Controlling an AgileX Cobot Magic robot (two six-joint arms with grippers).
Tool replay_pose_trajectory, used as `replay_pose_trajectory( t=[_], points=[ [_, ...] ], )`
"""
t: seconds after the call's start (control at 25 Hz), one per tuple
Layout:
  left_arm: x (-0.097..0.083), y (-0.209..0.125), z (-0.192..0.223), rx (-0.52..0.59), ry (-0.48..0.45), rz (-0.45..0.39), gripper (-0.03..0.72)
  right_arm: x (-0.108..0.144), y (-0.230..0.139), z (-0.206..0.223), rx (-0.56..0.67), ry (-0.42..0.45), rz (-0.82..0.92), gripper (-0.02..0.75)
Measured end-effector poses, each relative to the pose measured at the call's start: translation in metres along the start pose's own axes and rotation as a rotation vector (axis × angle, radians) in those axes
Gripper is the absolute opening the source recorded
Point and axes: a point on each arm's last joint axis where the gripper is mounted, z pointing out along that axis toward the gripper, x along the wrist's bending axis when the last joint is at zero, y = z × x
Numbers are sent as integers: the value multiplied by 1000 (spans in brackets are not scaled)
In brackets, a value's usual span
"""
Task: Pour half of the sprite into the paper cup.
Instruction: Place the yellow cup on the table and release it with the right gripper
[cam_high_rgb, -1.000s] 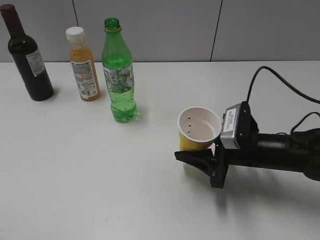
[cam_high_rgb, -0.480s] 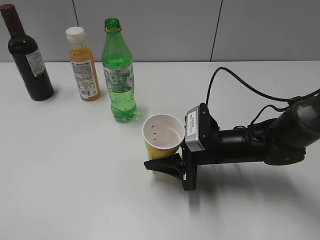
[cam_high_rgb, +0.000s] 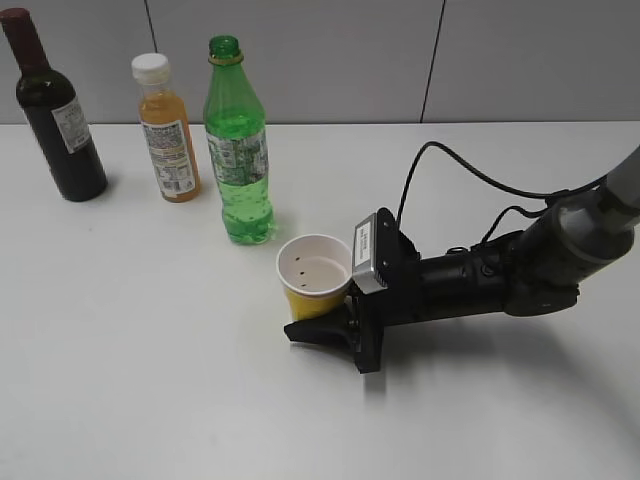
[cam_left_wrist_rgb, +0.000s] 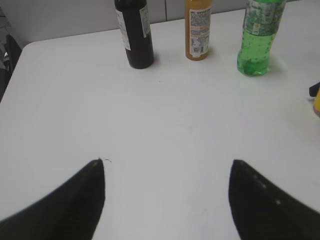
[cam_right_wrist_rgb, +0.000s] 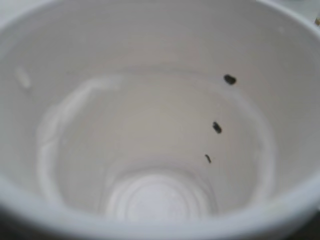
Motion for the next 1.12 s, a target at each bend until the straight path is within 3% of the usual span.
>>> replay_pose_trajectory(
  t=[0.28, 0.52, 1.12],
  points=[
    [0, 0, 0, 0, 0, 0, 587, -1, -5, 0, 40, -11, 15, 445],
    [0, 0, 0, 0, 0, 0, 587, -2, -5, 0, 40, -27, 25, 643],
    [0, 0, 0, 0, 0, 0, 587, 3, -9, -34, 77, -76, 76, 659]
  ],
)
